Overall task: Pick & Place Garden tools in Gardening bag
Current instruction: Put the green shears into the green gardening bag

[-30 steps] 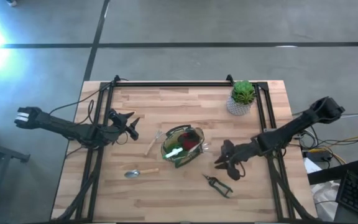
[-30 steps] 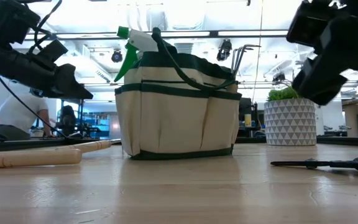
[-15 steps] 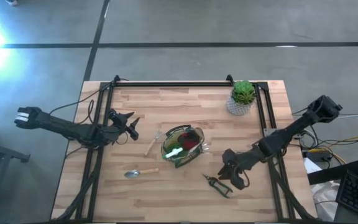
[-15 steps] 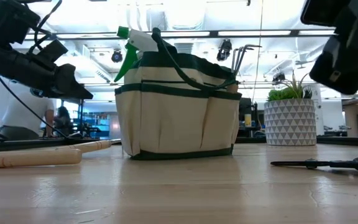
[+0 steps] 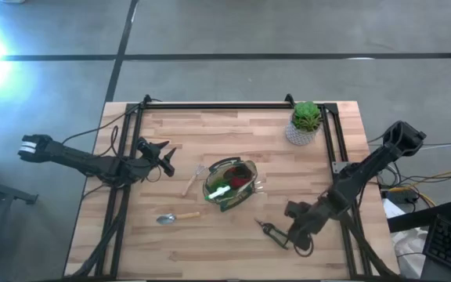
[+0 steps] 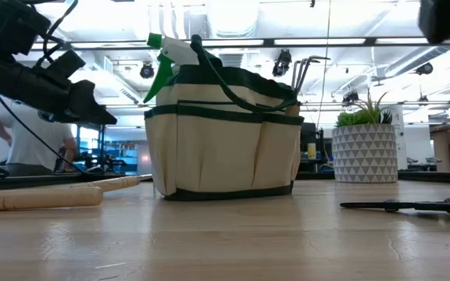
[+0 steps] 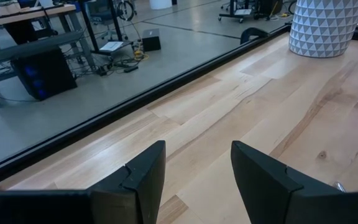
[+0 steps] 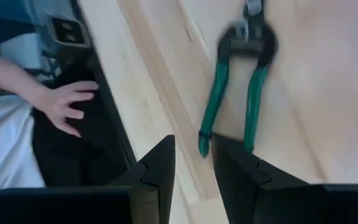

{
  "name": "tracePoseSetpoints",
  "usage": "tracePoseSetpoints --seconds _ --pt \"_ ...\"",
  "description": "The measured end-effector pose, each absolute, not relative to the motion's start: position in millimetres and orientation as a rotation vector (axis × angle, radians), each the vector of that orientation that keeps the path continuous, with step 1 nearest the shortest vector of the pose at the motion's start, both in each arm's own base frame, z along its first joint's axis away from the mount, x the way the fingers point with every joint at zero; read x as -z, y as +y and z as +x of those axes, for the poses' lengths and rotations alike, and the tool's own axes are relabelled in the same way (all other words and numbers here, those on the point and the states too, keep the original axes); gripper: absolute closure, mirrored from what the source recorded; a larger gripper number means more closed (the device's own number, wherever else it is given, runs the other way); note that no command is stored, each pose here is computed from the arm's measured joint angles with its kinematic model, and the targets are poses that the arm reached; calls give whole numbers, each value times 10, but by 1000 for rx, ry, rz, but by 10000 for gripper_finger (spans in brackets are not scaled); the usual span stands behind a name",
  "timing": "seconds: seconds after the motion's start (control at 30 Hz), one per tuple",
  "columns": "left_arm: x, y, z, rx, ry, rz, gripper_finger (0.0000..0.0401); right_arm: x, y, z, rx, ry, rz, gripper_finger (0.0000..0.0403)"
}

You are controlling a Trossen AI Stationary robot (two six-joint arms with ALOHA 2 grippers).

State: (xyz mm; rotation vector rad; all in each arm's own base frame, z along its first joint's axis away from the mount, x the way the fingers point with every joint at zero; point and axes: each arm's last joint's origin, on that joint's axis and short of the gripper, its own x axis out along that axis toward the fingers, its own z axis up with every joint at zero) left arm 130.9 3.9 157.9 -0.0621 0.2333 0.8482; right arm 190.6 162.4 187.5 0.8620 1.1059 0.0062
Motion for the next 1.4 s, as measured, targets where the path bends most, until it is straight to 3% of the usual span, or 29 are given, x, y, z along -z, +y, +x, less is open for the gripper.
tracePoseSetpoints --seconds 0.53,0.87,1.4 --pt "-1578 39 1309 -848 234 -62 215 -1695 2352 2426 93 1447 1047 308" --pt "-1578 39 1309 -848 233 -62 215 -2025 2415 2560 438 1511 722 314" --pt "-1571 39 1306 -849 240 -58 215 -1838 2453 2619 402 1514 588 305"
